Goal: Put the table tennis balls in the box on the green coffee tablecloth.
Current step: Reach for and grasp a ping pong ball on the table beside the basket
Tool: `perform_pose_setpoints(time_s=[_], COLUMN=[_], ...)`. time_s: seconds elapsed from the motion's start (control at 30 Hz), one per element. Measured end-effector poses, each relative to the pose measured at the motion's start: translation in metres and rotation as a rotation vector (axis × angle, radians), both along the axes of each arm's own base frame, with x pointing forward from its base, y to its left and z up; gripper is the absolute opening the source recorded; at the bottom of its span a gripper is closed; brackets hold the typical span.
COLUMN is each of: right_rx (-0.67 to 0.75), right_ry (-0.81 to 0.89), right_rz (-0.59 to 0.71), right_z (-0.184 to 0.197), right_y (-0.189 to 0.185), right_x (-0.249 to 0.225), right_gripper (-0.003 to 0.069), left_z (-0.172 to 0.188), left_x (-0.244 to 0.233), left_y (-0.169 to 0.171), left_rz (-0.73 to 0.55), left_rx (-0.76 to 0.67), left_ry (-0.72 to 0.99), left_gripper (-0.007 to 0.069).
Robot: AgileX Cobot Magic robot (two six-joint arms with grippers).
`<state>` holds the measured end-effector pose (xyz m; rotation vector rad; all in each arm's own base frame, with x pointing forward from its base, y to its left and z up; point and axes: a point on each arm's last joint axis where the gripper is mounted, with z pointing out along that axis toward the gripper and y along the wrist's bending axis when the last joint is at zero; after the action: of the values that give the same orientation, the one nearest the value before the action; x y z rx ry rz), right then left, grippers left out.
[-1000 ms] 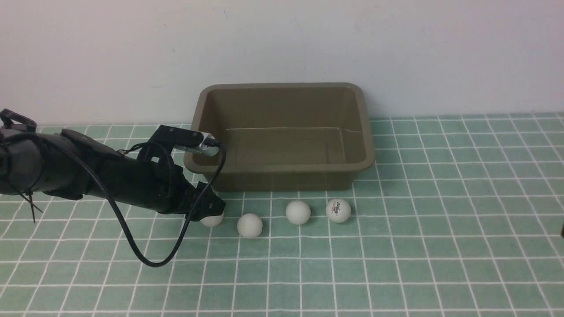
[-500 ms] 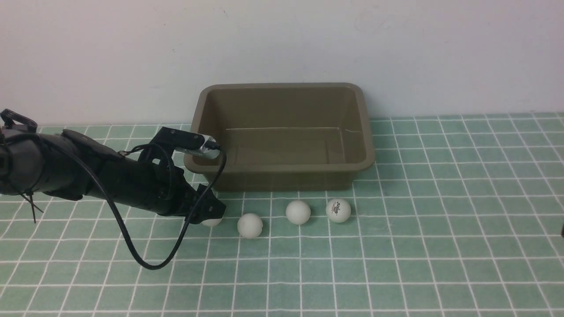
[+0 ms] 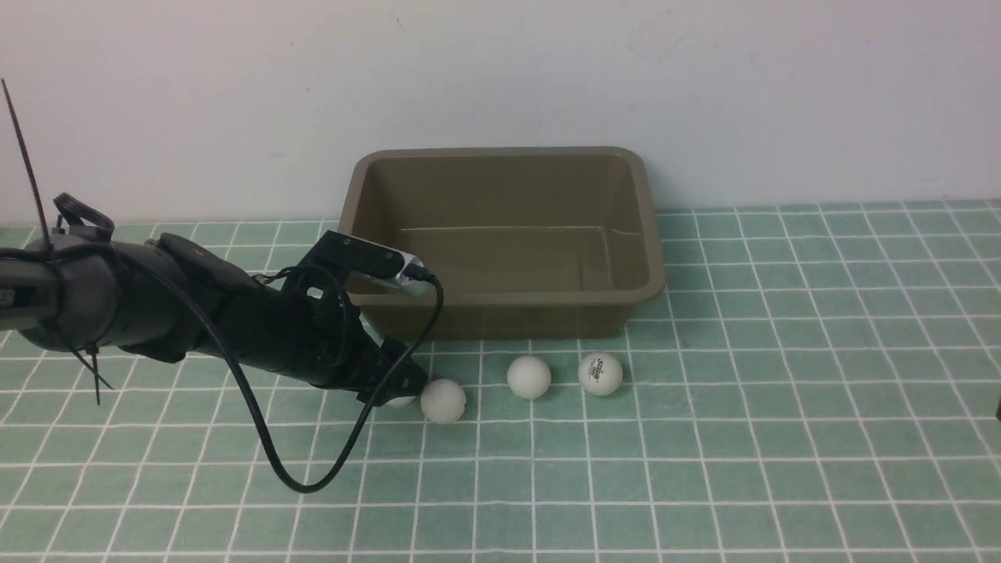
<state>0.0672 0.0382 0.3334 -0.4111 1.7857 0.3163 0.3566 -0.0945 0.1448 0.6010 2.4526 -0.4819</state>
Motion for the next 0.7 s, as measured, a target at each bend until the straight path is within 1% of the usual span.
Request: perform_pose_setpoints(time_s=[0.33,0.53,0.7], right_rx=[0.000,0.000,0.000], right_ry=[-0.001,-0.001,-0.001], right_rz=[0.000,0.000,0.000], right_z=[0.0001,0.0001,0.0001], right_y=[0.0000,0.0000,0.0000], right_x=[0.0000,0.0000,0.0000], right_gripper=[0.0336,0.0336,0.0336], left_z=[-0.0002,-0.0005,-0.0024], left_x=[0.0011,0.0016,0.0031], left_y=[0.0012,0.0021,0.0035], left_rz=[0.008,0.007,0.020], left_rx=[0.018,0.031,0.045], left_ry=[-0.012,-0.019,-0.027], left_gripper=[0.0487,0.0433,0.0369])
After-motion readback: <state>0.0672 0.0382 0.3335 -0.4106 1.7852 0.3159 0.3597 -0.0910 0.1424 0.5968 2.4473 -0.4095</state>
